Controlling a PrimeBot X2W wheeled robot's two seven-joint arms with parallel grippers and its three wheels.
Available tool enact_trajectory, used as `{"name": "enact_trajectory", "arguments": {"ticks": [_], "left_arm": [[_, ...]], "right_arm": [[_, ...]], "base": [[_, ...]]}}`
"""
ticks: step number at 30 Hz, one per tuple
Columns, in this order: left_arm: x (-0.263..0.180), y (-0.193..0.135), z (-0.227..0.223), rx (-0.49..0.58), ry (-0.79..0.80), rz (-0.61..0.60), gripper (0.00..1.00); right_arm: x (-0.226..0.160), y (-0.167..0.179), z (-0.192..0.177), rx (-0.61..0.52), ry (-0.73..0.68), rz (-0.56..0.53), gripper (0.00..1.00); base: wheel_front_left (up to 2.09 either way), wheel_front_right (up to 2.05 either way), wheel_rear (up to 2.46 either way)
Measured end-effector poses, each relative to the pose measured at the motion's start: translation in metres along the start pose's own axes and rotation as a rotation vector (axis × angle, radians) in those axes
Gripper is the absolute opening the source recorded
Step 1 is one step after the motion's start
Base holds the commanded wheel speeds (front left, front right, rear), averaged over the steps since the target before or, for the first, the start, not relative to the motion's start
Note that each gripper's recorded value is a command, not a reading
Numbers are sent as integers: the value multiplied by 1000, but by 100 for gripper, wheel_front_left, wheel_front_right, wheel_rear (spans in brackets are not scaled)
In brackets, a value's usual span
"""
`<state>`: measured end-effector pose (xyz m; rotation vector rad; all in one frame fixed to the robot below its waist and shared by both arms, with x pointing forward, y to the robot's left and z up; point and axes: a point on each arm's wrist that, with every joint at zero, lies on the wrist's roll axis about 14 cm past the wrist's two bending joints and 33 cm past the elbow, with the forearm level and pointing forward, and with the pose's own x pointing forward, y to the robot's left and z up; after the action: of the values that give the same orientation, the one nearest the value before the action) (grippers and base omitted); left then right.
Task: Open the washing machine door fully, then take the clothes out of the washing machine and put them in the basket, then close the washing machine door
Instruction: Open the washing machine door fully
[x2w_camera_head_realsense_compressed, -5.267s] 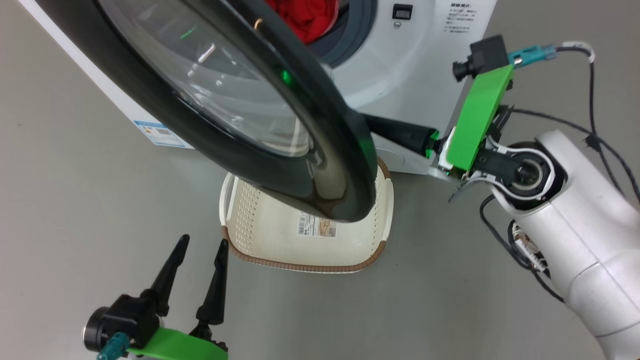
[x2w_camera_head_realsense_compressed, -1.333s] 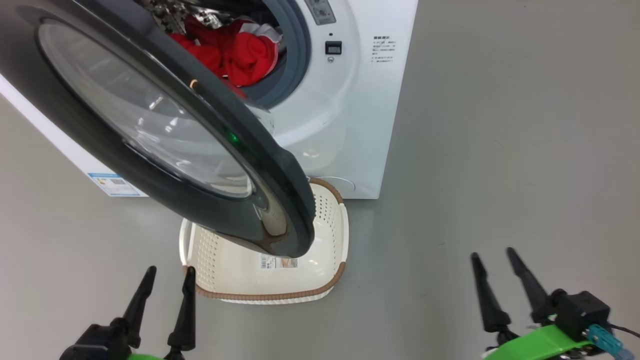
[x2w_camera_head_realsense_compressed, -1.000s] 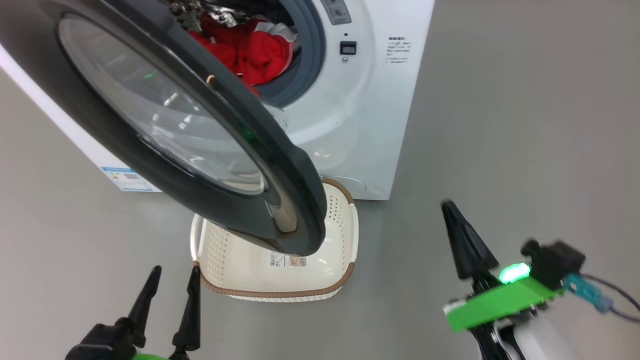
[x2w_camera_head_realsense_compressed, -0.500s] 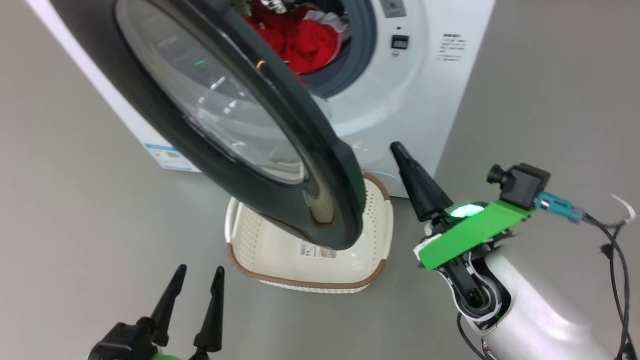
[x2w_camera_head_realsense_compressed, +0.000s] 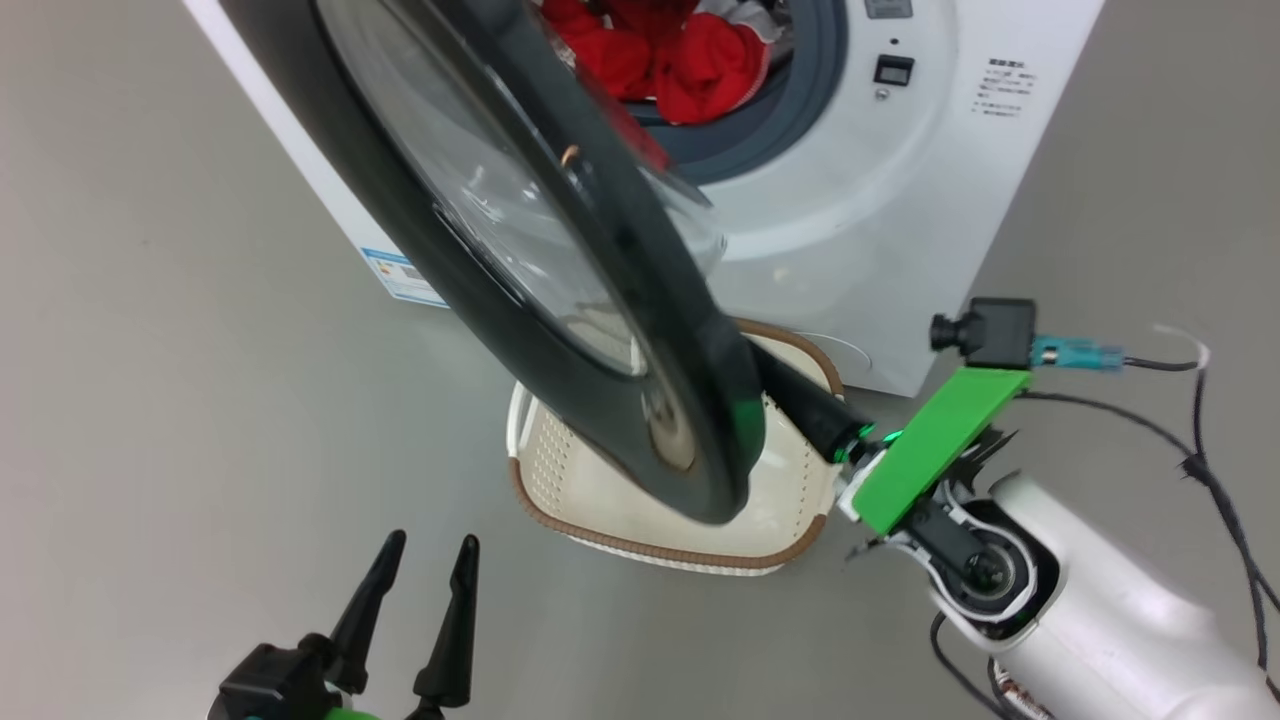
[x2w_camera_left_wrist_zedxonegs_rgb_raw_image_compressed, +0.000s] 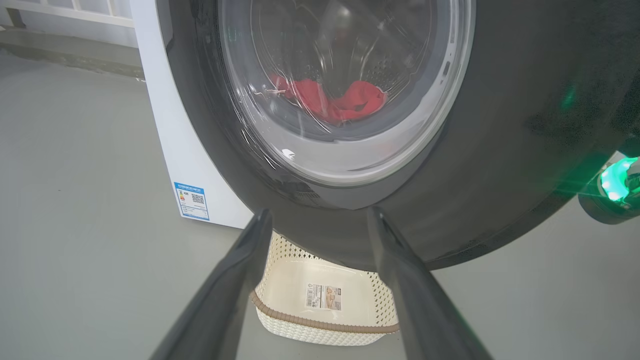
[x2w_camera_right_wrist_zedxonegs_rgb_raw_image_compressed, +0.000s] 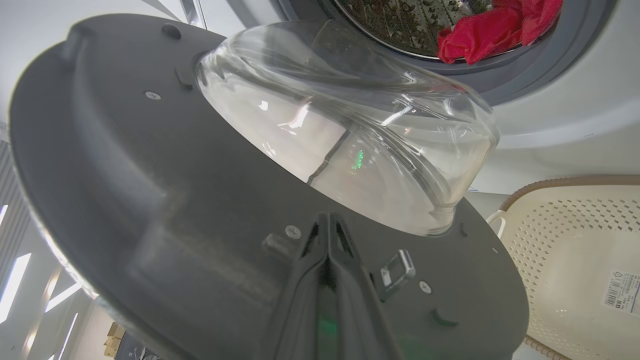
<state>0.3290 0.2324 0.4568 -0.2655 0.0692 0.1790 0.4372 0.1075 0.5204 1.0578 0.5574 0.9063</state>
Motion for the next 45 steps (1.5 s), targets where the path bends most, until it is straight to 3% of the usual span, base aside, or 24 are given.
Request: {"name": "enact_trajectory", "arguments": {"ticks": [11,26,41,45], "left_arm": [[-20,15,15,-4,-51,50,100],[-73,66,27,-5,-107,231,100],[-78,73,35,-5,-136,254,100],[-78,71,35,-7,-139,247,100]], "right_arm": [[-1,31,-65,47,180,67,0],[14,90,-135,74,366,197,0],[16,98,-146,70,386,205,0],[17,90,-139,50,348,182,42]], "base": [[0,0,0],[0,0,0],[0,0,0],[0,0,0]]}}
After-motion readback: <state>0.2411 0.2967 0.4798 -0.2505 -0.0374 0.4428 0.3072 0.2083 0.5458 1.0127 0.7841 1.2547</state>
